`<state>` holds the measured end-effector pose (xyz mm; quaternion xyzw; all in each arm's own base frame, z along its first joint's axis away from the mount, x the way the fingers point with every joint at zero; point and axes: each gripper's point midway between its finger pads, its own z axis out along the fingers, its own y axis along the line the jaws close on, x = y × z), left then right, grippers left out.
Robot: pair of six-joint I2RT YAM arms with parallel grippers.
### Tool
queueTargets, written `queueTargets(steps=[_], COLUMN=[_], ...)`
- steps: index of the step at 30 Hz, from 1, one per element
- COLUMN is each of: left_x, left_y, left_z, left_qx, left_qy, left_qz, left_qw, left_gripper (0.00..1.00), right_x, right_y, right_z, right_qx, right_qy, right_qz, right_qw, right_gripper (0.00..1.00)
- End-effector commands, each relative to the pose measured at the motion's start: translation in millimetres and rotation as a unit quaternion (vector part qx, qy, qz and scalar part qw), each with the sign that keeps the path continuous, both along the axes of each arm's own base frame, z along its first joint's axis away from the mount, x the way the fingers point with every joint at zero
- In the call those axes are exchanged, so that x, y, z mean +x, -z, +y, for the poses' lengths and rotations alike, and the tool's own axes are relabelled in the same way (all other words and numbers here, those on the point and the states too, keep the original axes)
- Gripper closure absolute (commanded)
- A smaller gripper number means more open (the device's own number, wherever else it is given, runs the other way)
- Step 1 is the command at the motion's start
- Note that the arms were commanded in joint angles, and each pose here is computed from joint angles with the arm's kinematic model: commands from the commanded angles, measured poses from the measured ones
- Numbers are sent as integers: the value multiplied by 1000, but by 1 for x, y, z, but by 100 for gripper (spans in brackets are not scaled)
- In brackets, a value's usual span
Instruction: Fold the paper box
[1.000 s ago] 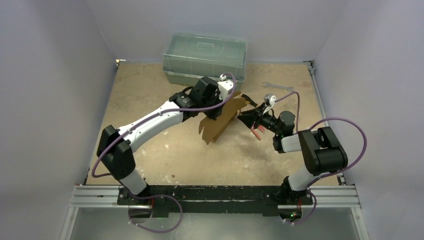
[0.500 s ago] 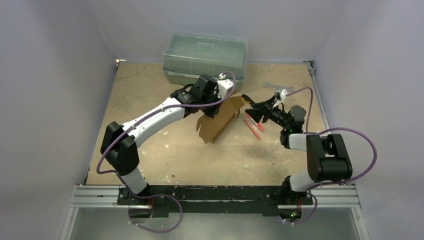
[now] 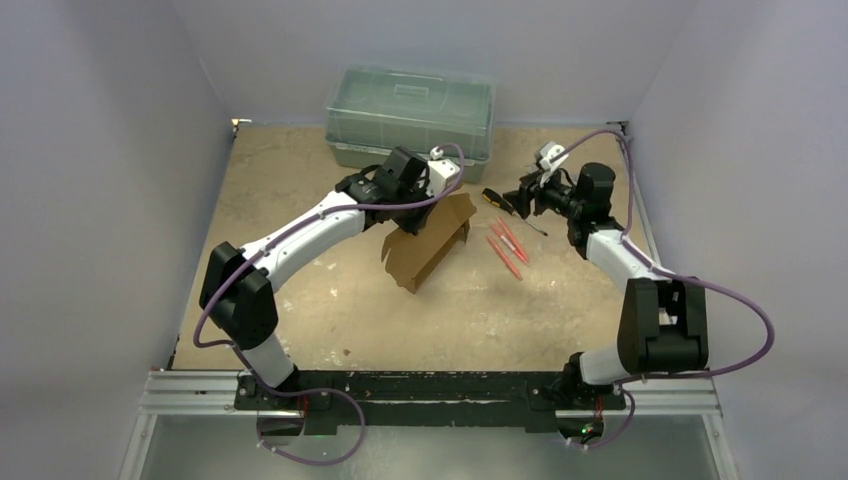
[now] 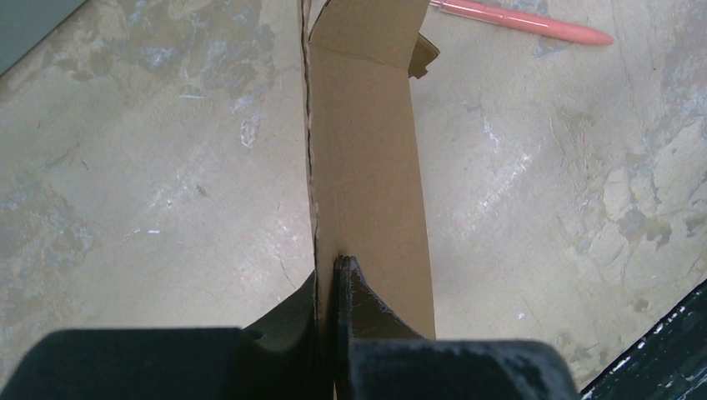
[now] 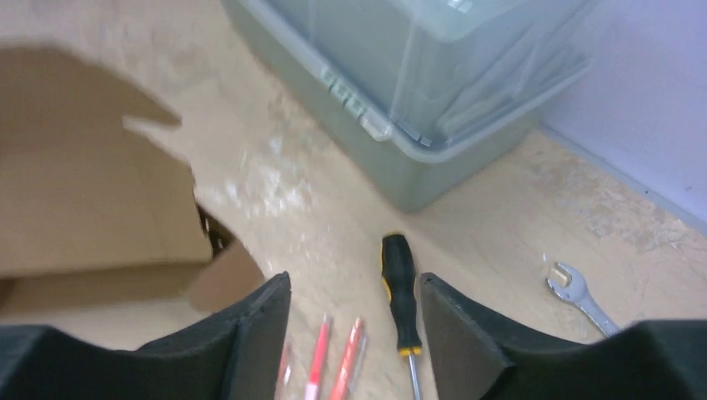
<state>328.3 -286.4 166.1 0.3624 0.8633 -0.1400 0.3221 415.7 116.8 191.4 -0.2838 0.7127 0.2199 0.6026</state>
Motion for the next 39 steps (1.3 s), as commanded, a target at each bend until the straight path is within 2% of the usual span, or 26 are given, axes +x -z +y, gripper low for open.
queueTargets(steps=[1,4,9,14,21,28,33,39], left_x=[-3,-5,-13,-22,-26,-26,-29,-32], left_y=[7,7,3,-6,-12,-12,-10,-10], left_z=[16,19,24,30,31,36,36,35], left_qx=[31,34,35,31,27,28,23,18], left_qy=[9,18,37,55,70,69,81,92], left_qz=[-1,-7,-15,-29,-37,-43,-46,-49], left_qw=[999,999,999,998,997,996,995,994], left_gripper=[100,100,100,100,100,100,100,100], right_x=[-26,-47,-69,-68,-48,-23,-27,-45], right_y=[36,40,46,46,58,59,59,70], right_z=[10,32,66,78,74,84,96,109], right_qx=[-127,-135,-122,-84,-131,-124,-115,-126], right_qy=[-117,-201,-272,-253,-233,-246,-292,-361], right_qz=[-24,-29,11,31,10,14,15,35], right_qw=[985,970,954,963,963,961,949,923], right_gripper=[32,24,24,24,24,28,27,26])
